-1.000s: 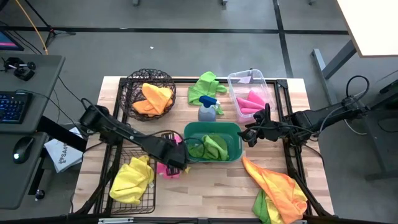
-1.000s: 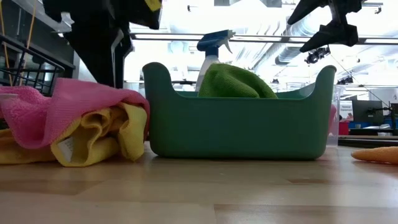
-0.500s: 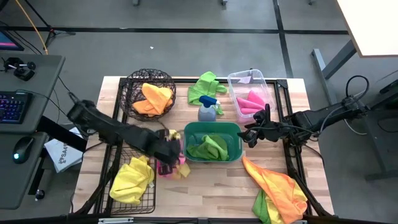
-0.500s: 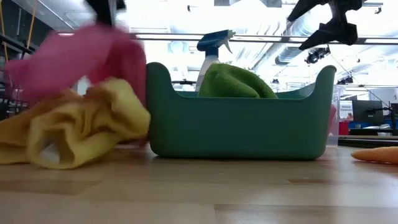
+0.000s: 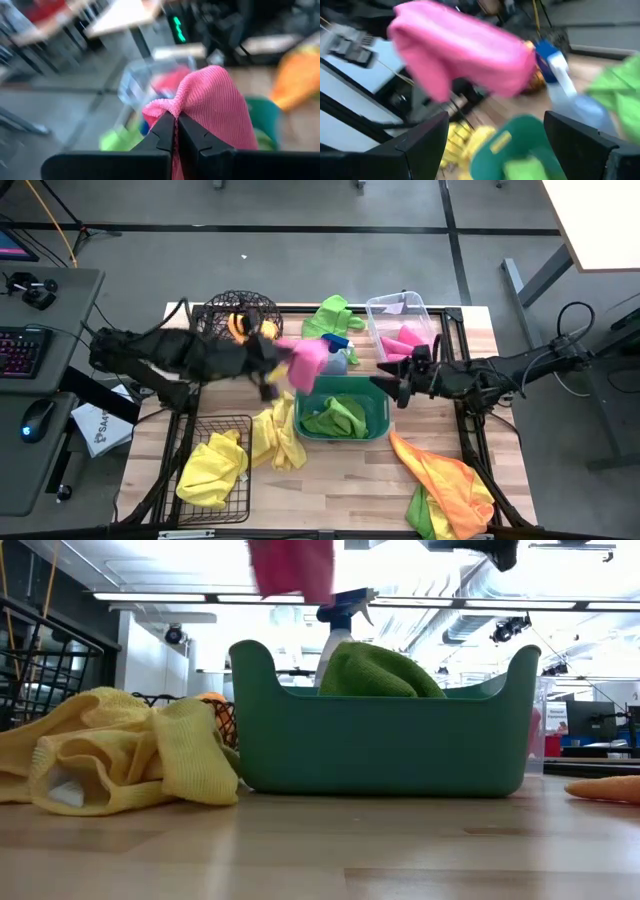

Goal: Sort microfiber towel by color & place in baskets
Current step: Put the pink towel into the transparent bin

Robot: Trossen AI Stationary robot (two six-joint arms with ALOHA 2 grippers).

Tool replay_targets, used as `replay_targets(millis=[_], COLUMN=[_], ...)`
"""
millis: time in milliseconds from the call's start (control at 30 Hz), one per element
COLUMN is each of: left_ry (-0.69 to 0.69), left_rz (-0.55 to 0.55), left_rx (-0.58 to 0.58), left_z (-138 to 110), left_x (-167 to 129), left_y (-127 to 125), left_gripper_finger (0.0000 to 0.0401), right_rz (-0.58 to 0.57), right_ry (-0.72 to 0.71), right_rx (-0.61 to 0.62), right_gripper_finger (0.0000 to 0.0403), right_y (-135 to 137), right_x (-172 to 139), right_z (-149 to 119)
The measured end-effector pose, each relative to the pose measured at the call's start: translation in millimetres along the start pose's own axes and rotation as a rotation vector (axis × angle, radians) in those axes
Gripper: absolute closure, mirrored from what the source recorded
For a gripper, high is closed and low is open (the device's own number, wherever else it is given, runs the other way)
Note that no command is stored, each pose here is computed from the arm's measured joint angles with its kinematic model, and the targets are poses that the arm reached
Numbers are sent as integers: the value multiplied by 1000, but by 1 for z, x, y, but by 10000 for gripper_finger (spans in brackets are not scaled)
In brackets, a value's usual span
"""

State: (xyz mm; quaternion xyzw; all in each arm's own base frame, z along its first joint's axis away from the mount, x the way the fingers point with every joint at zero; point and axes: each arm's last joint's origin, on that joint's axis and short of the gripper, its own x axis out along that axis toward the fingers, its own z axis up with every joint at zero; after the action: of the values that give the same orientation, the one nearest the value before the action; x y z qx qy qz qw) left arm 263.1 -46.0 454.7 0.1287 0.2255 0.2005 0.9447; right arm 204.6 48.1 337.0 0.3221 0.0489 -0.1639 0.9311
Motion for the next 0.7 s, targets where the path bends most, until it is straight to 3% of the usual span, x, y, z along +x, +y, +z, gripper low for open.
replay_targets(millis=[233,400,533,700], left_ry=[-256,-409,-394,-281], left_rz=[167,213,188,176], left_rx=[62,-16,-79,-75], left_z=[29,37,26,5], left_x=[36,70,112,163], left_y=[51,88,103,99], left_gripper_finger=[401,401,401,401], right_rz=[84,68,20,-84], right_ry=[-139,-177,-211,-266], right_rx=[13,10,-16,-73], right_gripper_finger=[80,80,80,80], right_y=[8,4,-4,-22], right_x=[1,4,9,17], right_z=[17,23,31,45])
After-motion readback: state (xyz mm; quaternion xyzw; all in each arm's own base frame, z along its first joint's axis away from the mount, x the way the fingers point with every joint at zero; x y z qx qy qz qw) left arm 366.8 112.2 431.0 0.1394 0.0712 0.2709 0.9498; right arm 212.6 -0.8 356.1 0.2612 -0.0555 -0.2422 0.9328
